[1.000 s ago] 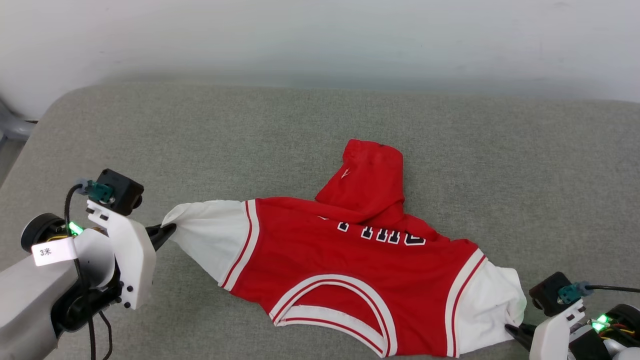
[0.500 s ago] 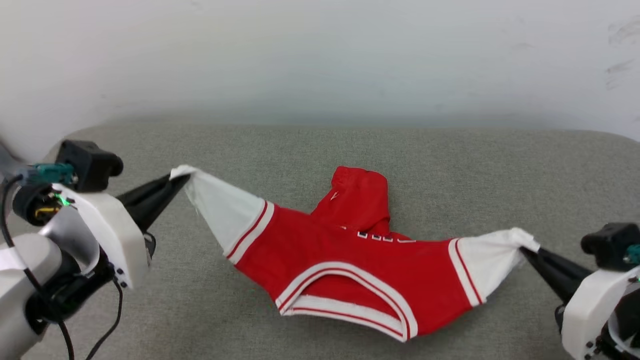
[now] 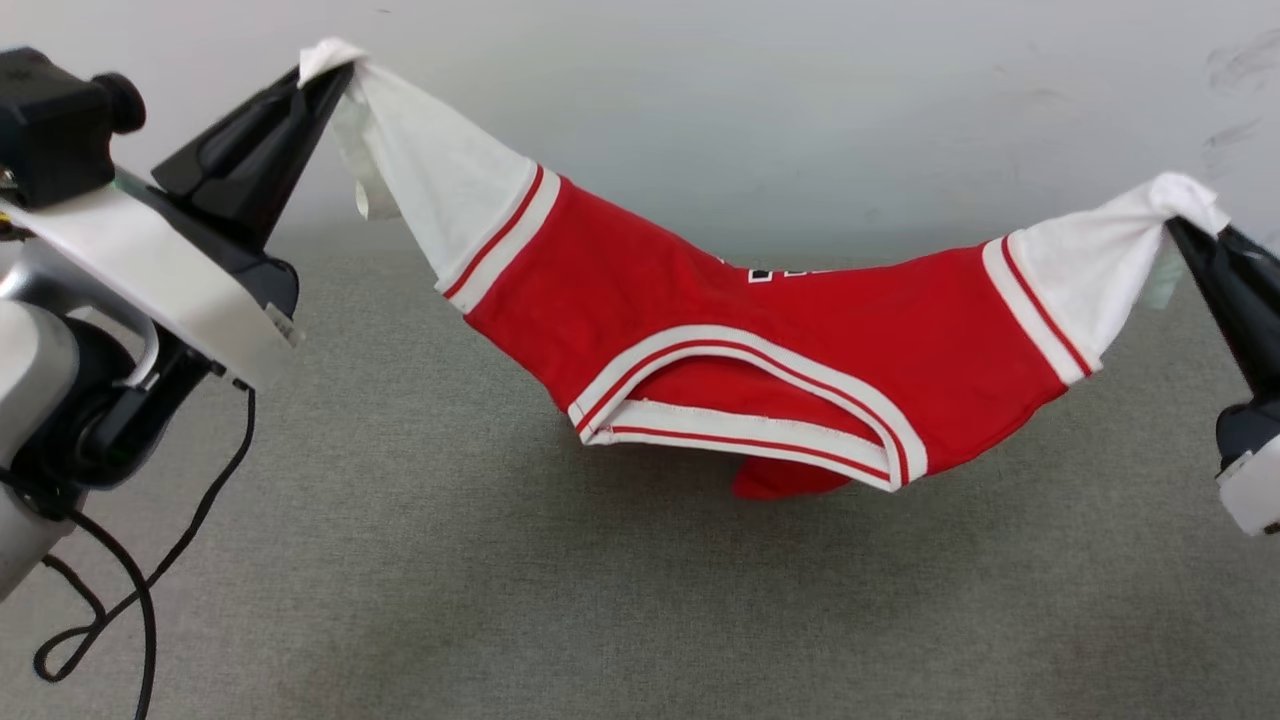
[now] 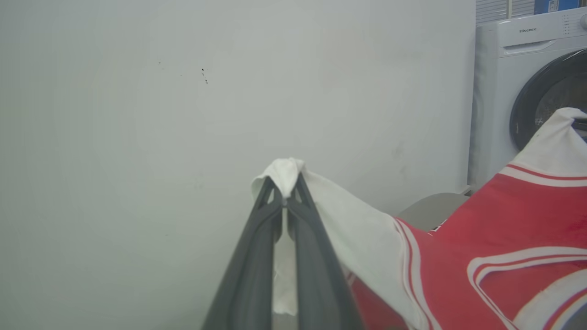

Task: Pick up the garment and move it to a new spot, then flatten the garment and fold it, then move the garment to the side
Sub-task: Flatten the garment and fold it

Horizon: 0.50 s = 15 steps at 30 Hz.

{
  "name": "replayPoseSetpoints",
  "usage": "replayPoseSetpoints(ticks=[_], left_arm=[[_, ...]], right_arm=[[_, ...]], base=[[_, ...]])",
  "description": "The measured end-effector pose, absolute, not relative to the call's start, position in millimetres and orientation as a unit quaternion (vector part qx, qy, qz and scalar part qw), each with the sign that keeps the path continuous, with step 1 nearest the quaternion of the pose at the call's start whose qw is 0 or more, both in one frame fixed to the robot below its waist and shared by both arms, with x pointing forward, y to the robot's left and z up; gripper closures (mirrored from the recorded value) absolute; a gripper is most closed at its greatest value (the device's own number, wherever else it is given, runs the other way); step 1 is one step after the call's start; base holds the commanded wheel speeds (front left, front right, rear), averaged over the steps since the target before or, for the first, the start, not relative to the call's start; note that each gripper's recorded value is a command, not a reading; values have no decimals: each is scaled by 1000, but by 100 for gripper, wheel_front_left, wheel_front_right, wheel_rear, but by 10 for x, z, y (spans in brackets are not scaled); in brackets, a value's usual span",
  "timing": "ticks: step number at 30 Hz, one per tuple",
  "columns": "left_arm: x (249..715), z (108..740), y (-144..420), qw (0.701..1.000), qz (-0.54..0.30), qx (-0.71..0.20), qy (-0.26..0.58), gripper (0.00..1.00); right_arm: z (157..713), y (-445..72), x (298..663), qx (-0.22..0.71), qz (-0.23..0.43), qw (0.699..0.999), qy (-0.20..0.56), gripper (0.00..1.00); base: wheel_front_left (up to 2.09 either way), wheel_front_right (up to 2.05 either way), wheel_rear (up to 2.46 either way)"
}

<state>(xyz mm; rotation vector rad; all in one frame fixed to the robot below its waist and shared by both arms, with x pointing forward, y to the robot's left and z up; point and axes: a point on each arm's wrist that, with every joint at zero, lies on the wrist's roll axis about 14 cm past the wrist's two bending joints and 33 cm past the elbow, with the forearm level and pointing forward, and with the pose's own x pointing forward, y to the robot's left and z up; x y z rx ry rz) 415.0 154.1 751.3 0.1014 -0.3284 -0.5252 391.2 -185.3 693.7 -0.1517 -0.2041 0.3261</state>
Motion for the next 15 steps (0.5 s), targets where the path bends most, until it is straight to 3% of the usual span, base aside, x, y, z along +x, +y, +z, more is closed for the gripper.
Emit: replayPoseSetpoints(ticks=[8, 15], left_arm=[[4346, 7855, 1449, 944, -252, 59, -203, 100], [4826, 8029, 1325, 941, -253, 60, -216, 100]], right_arm=[[7363, -1816, 4127, -65, 157, 973, -156, 100], [7690, -1844, 4696, -71, 145, 969, -186, 100]], base=[[0, 0, 0], [0, 0, 0]])
